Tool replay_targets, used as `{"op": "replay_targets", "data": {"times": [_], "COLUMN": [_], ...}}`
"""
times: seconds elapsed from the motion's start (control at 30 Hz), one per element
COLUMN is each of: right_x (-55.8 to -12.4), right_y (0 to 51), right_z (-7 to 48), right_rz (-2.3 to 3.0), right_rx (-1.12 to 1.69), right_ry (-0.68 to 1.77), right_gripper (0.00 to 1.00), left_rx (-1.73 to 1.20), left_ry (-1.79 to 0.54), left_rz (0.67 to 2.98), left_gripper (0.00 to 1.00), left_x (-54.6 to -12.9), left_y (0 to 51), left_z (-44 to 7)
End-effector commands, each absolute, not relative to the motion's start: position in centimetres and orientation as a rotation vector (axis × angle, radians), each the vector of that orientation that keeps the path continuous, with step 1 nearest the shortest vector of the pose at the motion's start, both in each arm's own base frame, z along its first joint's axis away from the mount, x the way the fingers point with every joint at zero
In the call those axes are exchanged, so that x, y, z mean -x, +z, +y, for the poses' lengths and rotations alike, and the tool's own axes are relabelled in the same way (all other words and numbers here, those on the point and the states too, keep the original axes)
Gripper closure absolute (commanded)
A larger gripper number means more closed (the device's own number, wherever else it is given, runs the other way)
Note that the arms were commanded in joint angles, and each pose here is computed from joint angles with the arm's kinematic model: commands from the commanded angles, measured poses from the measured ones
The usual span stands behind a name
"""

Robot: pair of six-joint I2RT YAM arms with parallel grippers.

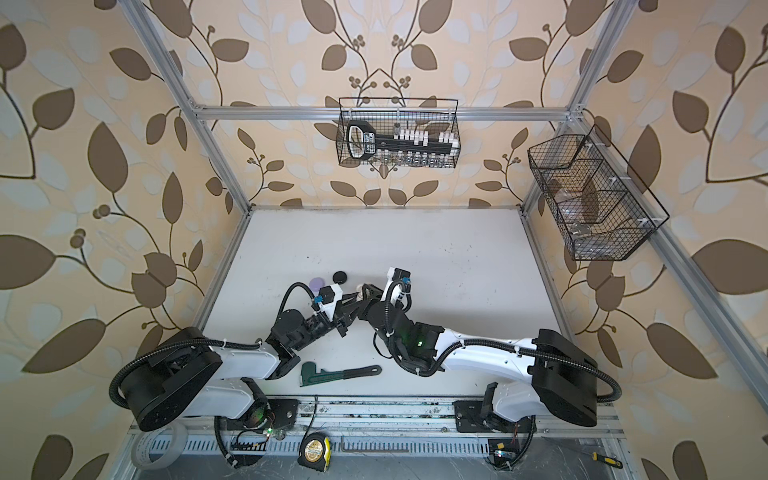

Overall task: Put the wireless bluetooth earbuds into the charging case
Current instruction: 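Lower the earbud stem-first into the case slot with the right gripper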

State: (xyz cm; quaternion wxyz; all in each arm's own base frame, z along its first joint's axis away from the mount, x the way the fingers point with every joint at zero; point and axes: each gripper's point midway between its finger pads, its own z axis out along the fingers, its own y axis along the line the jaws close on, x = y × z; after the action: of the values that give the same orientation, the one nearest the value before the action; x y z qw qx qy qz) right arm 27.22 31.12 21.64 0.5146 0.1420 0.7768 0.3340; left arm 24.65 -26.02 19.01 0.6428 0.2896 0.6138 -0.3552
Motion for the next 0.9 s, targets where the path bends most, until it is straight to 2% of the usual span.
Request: {"op": "replay_targets", "data": {"times": [0.0, 0.87], "right_x": [-26.9, -25.7], "right_y": [21.4, 19.3], "right_z": [31.5, 32.4], "right_rz": [1.865, 1.898], "right_rx": [-0.357, -0.256], "right_ry": [0.819, 0.754], "right_gripper": [0.92, 0.93], "left_rx": [-0.631, -0.606], "left_ry": [-0.794, -0.766], "left_rz": [1.308, 1.331], "left_gripper": [1.0, 1.0], "left_x": [-24.7, -25.1], "left_y": [21.5, 21.4], "left_z": [-25.4, -25.0]}}
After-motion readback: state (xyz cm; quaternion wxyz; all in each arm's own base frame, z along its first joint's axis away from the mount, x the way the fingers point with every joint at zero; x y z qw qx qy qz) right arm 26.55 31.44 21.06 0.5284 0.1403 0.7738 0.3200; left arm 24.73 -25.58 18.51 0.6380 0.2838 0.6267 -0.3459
